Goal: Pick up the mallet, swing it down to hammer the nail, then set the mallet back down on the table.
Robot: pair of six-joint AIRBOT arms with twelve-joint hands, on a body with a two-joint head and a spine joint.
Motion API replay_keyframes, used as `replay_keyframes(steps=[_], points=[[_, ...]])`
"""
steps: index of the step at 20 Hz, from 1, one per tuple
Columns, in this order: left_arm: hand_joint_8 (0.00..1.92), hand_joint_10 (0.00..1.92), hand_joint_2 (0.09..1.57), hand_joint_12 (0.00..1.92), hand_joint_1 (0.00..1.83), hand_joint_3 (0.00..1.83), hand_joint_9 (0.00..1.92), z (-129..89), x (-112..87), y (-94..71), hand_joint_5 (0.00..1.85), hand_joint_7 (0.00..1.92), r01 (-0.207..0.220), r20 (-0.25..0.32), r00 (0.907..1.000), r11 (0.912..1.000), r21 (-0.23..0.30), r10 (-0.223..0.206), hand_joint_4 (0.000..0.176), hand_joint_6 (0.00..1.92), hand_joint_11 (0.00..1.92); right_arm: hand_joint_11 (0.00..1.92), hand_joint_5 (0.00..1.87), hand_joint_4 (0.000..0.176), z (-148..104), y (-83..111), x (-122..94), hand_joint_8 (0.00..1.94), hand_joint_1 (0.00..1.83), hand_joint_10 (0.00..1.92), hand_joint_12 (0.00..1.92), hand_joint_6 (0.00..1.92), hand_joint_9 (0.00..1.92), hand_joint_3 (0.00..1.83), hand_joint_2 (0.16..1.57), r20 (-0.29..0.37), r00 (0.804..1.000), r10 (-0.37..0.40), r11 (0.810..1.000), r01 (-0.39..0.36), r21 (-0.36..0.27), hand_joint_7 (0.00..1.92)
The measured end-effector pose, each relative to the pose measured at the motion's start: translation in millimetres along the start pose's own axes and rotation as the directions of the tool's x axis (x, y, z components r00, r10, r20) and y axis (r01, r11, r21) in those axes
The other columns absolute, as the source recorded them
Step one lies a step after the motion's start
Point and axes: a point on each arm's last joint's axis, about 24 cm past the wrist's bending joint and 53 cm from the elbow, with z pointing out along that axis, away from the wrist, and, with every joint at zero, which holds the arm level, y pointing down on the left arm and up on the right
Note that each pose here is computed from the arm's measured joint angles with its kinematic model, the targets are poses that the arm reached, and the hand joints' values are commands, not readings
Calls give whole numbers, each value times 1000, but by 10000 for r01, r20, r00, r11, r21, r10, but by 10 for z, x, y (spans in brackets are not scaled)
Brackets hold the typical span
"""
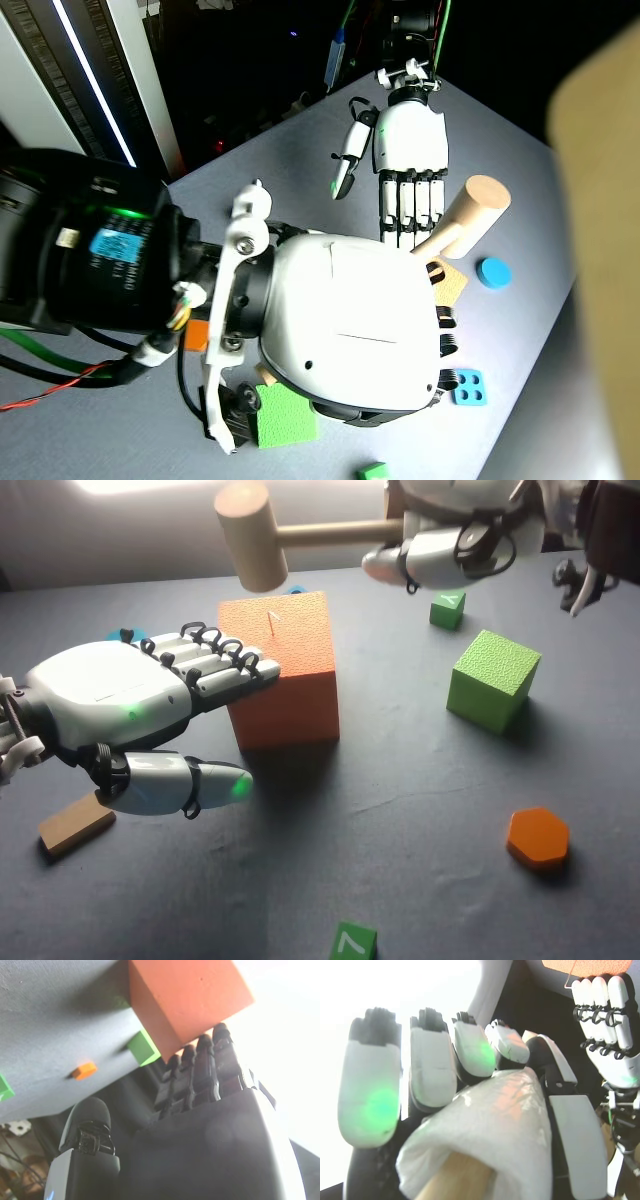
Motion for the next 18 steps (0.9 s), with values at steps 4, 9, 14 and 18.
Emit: replay_keyframes(steps=[4,9,14,18], points=[[10,10,1346,0,0,5,31,0,4,3,22,33,-7,-18,10000,10000,-14,7,0,7,0,1704,1358,176,-34,-127,336,1941,377,1921,1921,1921,1622,0,1556,-581,9982,-123,9997,135,216,1558],[6,5,1342,3,0,3,28,0,3,4,36,34,-7,-16,10000,10000,-17,7,0,8,5,1716,1354,176,-133,-324,439,1941,425,1921,1921,1921,1635,0,1551,-672,9977,-24,9983,62,574,1571],[2,3,1335,7,0,0,27,0,3,5,29,29,-8,-17,10000,10000,-21,8,0,4,14,1724,1376,176,-148,-354,479,1941,449,1921,1921,1921,1649,0,1550,-830,9964,-158,9978,211,632,1587],[5,7,1328,11,0,0,38,0,3,4,37,37,-7,-16,10000,10000,-17,7,0,6,22,1743,1398,176,-100,-249,249,1941,443,1921,1921,1921,1665,1,1554,-453,9989,-129,9988,150,458,1599]])
